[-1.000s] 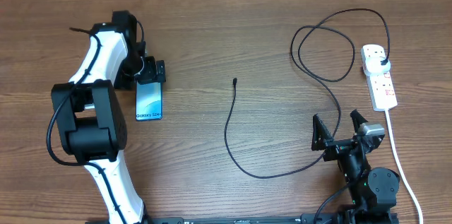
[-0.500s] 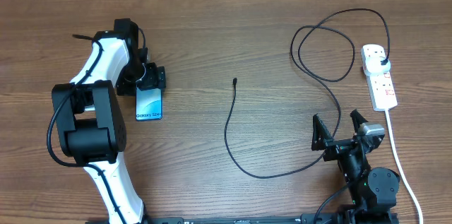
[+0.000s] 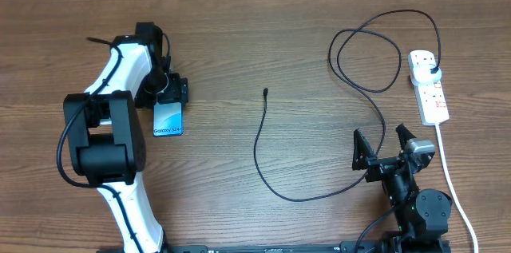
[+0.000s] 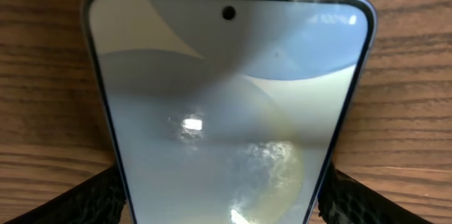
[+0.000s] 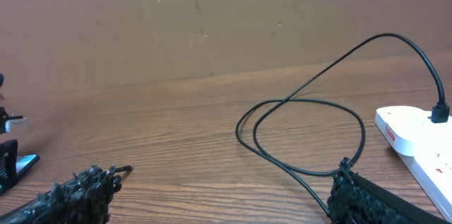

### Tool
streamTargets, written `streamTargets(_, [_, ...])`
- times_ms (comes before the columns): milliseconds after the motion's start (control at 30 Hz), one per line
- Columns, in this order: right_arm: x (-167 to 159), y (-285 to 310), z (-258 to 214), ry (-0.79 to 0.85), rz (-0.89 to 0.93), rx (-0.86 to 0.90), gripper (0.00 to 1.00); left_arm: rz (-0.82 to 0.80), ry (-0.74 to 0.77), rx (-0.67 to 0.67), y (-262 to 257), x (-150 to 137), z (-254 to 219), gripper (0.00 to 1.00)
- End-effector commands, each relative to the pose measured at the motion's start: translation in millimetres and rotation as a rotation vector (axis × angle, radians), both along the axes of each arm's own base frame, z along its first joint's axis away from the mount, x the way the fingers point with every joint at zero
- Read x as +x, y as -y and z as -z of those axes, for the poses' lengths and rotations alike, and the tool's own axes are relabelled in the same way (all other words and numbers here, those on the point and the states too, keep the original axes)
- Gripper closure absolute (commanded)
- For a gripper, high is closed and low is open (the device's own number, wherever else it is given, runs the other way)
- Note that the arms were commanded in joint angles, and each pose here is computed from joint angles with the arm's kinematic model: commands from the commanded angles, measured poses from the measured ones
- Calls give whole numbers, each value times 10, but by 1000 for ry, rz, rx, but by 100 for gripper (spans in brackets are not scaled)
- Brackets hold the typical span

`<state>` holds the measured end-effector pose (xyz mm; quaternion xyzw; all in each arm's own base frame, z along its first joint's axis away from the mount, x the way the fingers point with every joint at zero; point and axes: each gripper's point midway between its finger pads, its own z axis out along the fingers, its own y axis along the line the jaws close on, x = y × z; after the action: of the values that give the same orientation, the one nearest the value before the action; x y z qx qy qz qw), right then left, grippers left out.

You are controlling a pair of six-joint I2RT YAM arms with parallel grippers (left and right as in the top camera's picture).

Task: Plug charger to phone and switch on socket
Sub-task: 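Lift the phone with the left gripper, tilting it upright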

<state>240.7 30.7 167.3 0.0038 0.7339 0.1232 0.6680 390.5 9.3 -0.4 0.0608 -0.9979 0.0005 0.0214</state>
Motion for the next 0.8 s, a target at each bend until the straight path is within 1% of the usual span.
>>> streamTargets(0, [-2,4,-26,12,2,2,0,-2,-66,-15,84,-163,174,10])
streamTargets(500, [-2,4,-26,12,2,2,0,-30,-89,-14,88,-293,315,13])
streamTargets(600, [-2,4,-26,12,2,2,0,-29,-102,-13,87,-361,380,16])
streamTargets(733, [-2,4,-25,11,2,2,0,-29,-105,-14,88,-371,385,16])
streamTargets(767, [-2,4,-26,12,2,2,0,-29,-105,-13,87,-371,385,18])
